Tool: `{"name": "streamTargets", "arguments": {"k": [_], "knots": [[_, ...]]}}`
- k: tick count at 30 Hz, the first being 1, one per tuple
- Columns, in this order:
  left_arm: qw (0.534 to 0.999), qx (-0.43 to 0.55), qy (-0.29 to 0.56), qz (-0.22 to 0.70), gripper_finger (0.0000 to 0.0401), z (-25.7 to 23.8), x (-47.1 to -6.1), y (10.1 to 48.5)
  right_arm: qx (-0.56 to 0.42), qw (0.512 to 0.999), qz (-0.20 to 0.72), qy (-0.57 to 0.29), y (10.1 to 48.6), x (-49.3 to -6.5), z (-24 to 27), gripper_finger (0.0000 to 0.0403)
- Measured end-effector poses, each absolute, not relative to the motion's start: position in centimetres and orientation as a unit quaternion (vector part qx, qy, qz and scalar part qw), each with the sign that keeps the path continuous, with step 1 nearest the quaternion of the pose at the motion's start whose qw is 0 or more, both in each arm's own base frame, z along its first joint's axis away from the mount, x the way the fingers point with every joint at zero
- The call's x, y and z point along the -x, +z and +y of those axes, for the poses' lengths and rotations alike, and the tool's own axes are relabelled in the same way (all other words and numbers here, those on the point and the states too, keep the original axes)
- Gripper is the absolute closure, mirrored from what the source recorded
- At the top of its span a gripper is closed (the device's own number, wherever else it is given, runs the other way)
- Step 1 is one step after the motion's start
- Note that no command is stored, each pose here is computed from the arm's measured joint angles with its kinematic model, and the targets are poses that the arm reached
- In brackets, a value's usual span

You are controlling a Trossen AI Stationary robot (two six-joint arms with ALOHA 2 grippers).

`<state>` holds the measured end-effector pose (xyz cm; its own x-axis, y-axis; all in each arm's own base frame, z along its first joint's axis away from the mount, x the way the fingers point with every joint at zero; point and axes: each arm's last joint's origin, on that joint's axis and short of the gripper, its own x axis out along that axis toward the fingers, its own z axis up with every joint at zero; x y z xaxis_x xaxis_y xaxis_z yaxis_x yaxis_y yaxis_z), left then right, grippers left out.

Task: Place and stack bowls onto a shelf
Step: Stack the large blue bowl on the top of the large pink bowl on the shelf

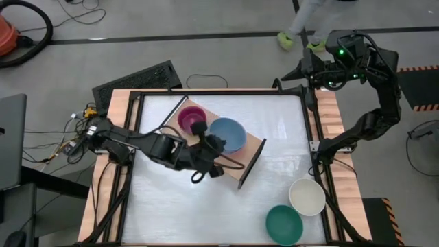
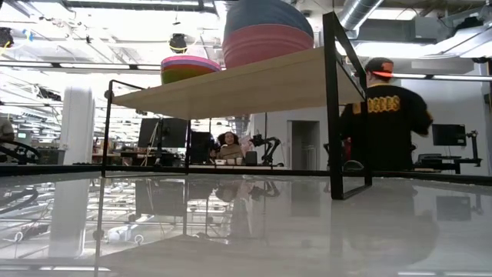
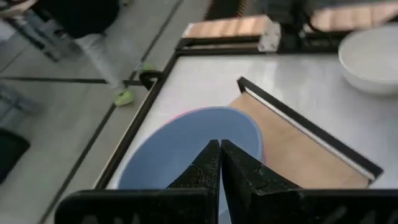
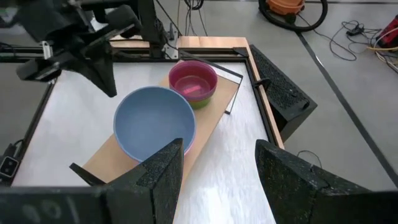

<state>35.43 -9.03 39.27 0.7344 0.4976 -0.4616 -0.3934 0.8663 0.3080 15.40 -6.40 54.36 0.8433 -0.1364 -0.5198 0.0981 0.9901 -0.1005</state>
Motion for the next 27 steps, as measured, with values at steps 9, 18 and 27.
{"name": "streamTargets", "arguments": {"k": [9,18,27], "knots": [[0.919,-0.036,0.323,0.222,0.0401,-9.3,-33.4,35.3,0.035,0.959,0.274,-0.061,54.4,-15.3,-6.4,0.0179],[0.927,-0.003,0.321,0.196,0.0401,-9.3,-33.6,34.4,0.032,0.958,0.279,-0.060,54.3,-15.2,-6.3,0.0179],[0.910,0.034,0.351,0.217,0.0401,-8.6,-33.0,33.4,0.026,0.957,0.281,-0.061,54.2,-15.2,-6.3,0.0179]]}}
